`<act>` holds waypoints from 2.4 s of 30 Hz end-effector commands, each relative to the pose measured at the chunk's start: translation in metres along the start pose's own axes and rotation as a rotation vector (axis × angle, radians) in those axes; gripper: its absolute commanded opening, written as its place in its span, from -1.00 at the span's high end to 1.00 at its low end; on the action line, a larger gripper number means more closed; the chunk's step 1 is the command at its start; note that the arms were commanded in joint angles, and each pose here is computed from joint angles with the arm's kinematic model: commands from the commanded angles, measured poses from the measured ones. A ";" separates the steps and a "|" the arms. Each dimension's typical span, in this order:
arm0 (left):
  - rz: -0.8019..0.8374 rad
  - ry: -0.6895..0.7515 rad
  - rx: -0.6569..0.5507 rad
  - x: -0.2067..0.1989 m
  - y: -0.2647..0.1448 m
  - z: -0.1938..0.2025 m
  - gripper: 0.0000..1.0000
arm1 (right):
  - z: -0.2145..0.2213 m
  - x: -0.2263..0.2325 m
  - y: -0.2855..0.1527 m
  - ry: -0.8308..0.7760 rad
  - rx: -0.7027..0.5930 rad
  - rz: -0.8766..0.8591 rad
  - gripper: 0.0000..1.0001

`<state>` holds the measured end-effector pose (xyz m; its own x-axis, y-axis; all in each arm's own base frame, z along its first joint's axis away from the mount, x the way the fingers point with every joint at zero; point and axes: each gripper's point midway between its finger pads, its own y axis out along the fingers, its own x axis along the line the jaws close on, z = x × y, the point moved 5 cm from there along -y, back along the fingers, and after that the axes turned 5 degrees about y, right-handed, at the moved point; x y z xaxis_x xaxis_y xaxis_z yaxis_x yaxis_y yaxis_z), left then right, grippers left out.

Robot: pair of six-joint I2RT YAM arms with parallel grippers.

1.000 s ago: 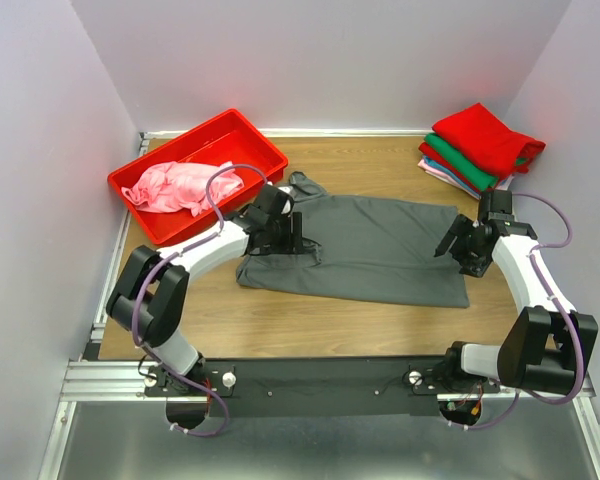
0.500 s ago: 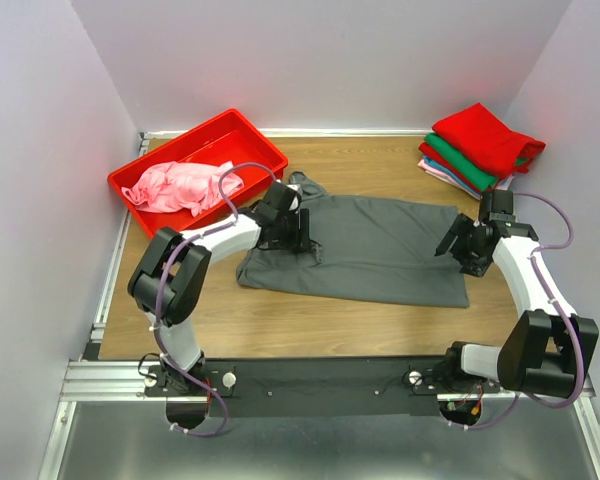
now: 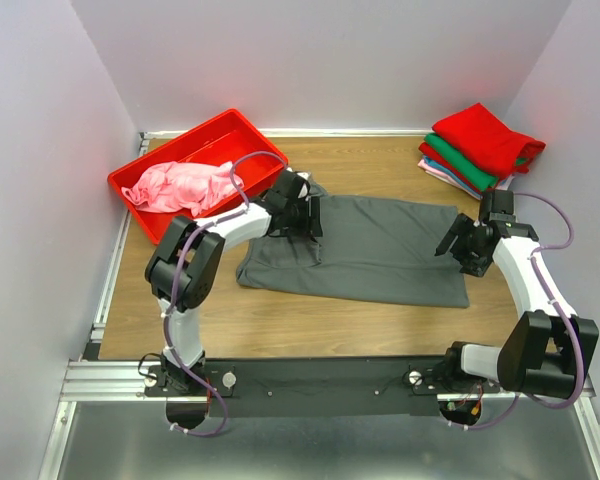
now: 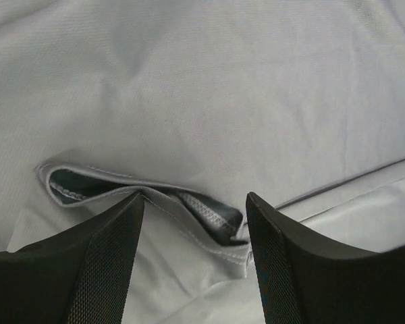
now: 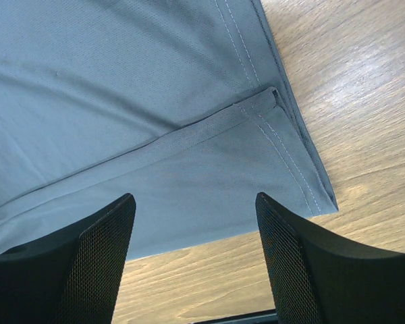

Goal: Fold and stack the t-shirts
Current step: Fold the tshirt

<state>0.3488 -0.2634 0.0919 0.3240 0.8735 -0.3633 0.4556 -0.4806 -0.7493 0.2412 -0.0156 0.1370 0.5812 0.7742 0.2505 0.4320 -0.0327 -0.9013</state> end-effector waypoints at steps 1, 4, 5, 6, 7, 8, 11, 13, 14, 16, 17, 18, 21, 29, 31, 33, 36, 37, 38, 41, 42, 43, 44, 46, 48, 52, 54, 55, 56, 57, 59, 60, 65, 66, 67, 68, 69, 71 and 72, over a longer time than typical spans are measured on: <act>0.068 0.031 -0.045 -0.012 0.001 -0.020 -0.40 | 0.002 -0.002 -0.004 -0.001 0.004 0.000 -0.57; 0.089 0.045 -0.069 -0.019 -0.005 -0.032 -0.40 | 0.001 -0.002 -0.003 -0.004 0.010 0.001 -0.57; 0.086 0.047 -0.078 -0.019 -0.007 -0.036 -0.40 | 0.000 0.000 -0.003 -0.010 0.012 -0.007 -0.57; 0.084 0.050 -0.086 -0.021 -0.012 -0.038 -0.40 | -0.001 0.001 -0.003 -0.014 0.011 -0.012 -0.57; 0.080 0.051 -0.096 -0.021 -0.016 -0.042 -0.40 | -0.002 0.002 -0.003 -0.020 0.013 -0.014 -0.57; 0.073 0.054 -0.121 -0.023 -0.025 -0.047 -0.41 | -0.006 0.005 -0.002 -0.026 0.013 -0.019 -0.57; 0.041 0.048 -0.148 -0.019 -0.038 -0.046 -0.42 | -0.012 0.008 0.002 -0.059 0.027 -0.026 -0.57; 0.007 0.034 -0.133 -0.009 -0.039 -0.034 -0.43 | -0.019 0.013 0.007 -0.082 0.034 -0.037 -0.57; -0.005 0.029 -0.123 -0.005 -0.038 -0.028 -0.43 | -0.022 0.016 0.009 -0.087 0.034 -0.046 -0.57; -0.022 0.004 -0.085 0.003 -0.033 -0.010 -0.44 | -0.027 0.020 0.017 -0.097 0.041 -0.058 -0.57; -0.026 -0.006 -0.075 0.005 -0.031 -0.004 -0.44 | -0.028 0.021 0.021 -0.099 0.048 -0.061 -0.57; -0.021 -0.018 -0.066 0.006 -0.030 0.001 -0.44 | -0.029 0.022 0.025 -0.098 0.052 -0.065 -0.57; -0.017 -0.055 -0.050 0.010 -0.028 0.019 -0.44 | -0.026 0.022 0.043 -0.087 0.092 -0.062 -0.57; -0.036 -0.084 -0.020 0.020 -0.027 0.054 -0.44 | -0.005 0.008 0.079 -0.069 0.188 -0.003 -0.57; -0.033 -0.085 -0.007 0.017 -0.026 0.063 -0.44 | -0.002 0.001 0.082 -0.063 0.188 0.039 -0.57; -0.031 -0.091 -0.001 0.013 -0.028 0.070 -0.44 | 0.002 -0.002 0.083 -0.048 0.193 0.056 -0.57; -0.039 -0.116 0.018 0.014 -0.032 0.085 -0.44 | 0.010 -0.008 0.086 -0.024 0.214 0.083 -0.57; -0.042 -0.124 0.030 0.016 -0.035 0.093 -0.44 | 0.012 -0.010 0.086 -0.018 0.219 0.093 -0.57; -0.038 -0.130 0.038 0.016 -0.037 0.097 -0.44 | 0.016 -0.014 0.087 -0.011 0.228 0.116 -0.57; -0.030 -0.148 0.056 0.014 -0.047 0.113 -0.44 | 0.027 -0.024 0.088 0.005 0.256 0.169 -0.57; -0.026 -0.150 0.062 0.013 -0.049 0.118 -0.45 | 0.029 -0.026 0.087 0.012 0.262 0.183 -0.58; -0.023 -0.152 0.068 0.012 -0.051 0.122 -0.44 | 0.031 -0.028 0.087 0.023 0.267 0.196 -0.58; -0.016 -0.156 0.075 0.010 -0.054 0.128 -0.44 | 0.036 -0.031 0.085 0.042 0.281 0.213 -0.58; -0.009 -0.157 0.079 0.007 -0.058 0.132 -0.44 | 0.038 -0.037 0.083 0.058 0.275 0.254 -0.59; 0.007 -0.156 0.092 0.002 -0.063 0.140 -0.45 | 0.040 -0.042 0.077 0.076 0.269 0.281 -0.59; 0.028 -0.157 0.102 -0.006 -0.072 0.150 -0.45 | 0.042 -0.046 0.066 0.099 0.241 0.297 -0.64; 0.031 -0.155 0.090 -0.009 -0.079 0.150 -0.45 | 0.040 -0.047 0.060 0.110 0.224 0.298 -0.66; 0.023 -0.155 0.093 -0.009 -0.083 0.150 -0.45 | 0.039 -0.047 0.058 0.113 0.219 0.296 -0.67; 0.019 -0.152 0.066 -0.010 -0.088 0.143 -0.47 | 0.038 -0.047 0.055 0.115 0.220 0.297 -0.68; 0.011 -0.150 0.057 -0.010 -0.091 0.140 -0.48 | 0.036 -0.045 0.053 0.115 0.216 0.287 -0.68; -0.012 -0.125 0.017 -0.013 -0.100 0.124 -0.50 | 0.027 -0.038 0.045 0.106 0.192 0.257 -0.68; -0.018 -0.114 0.004 -0.015 -0.102 0.117 -0.52 | 0.023 -0.035 0.042 0.090 0.187 0.238 -0.68; -0.050 -0.074 -0.078 -0.018 -0.110 0.071 -0.55 | -0.021 -0.004 0.015 0.031 0.068 0.105 -0.67; -0.056 -0.077 -0.090 -0.015 -0.109 0.064 -0.56 | -0.026 0.003 0.012 0.019 0.065 0.058 -0.67; -0.060 -0.073 -0.099 -0.013 -0.107 0.058 -0.56 | -0.031 0.008 0.010 0.013 0.053 0.035 -0.67; -0.065 -0.071 -0.104 -0.013 -0.100 0.051 -0.56 | -0.034 0.012 0.013 0.001 0.057 0.019 -0.67; -0.077 -0.064 -0.110 -0.007 -0.097 0.045 -0.56 | -0.042 0.019 0.013 -0.014 0.042 -0.016 -0.67; -0.078 -0.055 -0.115 -0.002 -0.084 0.033 -0.55 | -0.045 0.025 0.023 -0.032 0.070 -0.042 -0.67; -0.071 -0.049 -0.113 -0.003 -0.079 0.032 -0.56 | -0.046 0.026 0.027 -0.036 0.081 -0.045 -0.67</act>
<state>0.2672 -0.2294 0.1514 0.2405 0.8826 -0.4039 0.5617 -0.4659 -0.6836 0.2836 -0.0296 0.1405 0.6007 0.7658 0.2294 0.3888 -0.0292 -0.9209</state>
